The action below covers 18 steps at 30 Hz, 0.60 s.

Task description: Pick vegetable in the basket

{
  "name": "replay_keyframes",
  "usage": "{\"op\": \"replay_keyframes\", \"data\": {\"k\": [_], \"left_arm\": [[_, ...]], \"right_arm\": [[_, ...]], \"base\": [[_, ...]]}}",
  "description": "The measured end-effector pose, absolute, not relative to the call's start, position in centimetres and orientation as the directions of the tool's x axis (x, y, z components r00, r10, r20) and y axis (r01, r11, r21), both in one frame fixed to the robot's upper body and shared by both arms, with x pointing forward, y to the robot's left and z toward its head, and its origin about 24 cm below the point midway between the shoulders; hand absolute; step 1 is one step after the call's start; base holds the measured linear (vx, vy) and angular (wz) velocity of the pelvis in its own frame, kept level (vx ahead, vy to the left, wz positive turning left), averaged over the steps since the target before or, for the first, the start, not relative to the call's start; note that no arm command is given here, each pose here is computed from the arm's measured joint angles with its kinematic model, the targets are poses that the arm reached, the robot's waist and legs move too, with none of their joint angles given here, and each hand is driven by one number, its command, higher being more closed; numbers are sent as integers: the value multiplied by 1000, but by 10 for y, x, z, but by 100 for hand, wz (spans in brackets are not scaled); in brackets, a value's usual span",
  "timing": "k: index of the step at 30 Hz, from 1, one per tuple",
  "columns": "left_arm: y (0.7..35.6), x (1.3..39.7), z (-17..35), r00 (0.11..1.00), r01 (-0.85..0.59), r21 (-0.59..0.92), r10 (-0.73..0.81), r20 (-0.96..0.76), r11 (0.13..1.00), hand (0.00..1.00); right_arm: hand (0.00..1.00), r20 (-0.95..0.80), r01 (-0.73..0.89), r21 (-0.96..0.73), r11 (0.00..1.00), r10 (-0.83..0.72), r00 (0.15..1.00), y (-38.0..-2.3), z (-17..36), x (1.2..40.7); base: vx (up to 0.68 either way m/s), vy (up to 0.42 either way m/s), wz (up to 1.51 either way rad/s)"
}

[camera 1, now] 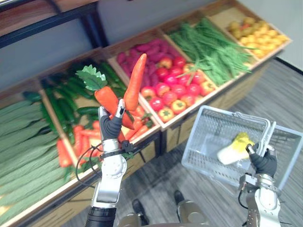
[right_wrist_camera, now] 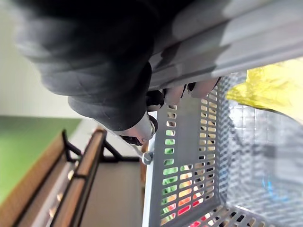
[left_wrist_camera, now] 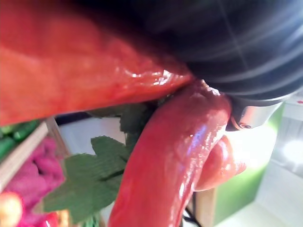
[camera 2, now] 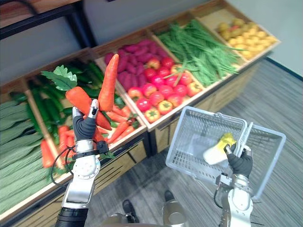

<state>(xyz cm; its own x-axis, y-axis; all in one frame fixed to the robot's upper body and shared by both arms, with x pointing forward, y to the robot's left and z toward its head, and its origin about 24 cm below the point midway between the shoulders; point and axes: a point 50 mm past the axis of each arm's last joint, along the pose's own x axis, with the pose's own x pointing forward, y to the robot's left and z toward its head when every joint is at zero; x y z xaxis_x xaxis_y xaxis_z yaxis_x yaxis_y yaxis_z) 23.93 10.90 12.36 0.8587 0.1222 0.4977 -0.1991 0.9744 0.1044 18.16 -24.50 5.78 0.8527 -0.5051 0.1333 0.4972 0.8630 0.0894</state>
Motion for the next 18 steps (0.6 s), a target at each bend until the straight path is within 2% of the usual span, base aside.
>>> {"op": "replay_keyframes", "data": {"k": [5,9,11,18], "left_arm": [[90,263,139,852,-72,-5,64,520,997,100],[46,272,133,871,159,2,-141,470,987,100],[35,272,124,882,210,0,-189,431,978,100],[30,273,104,908,232,12,-221,355,973,100]], "right_arm": [[100,89,416,97,904,-425,901,-231,46,206],[100,82,299,91,950,-306,948,-223,47,216],[100,75,255,117,960,-265,961,-215,47,218],[100,125,37,171,985,-59,990,-180,59,236]], "base": [[141,-38,-146],[176,-98,-127],[219,-25,-106],[122,152,-103]]}}
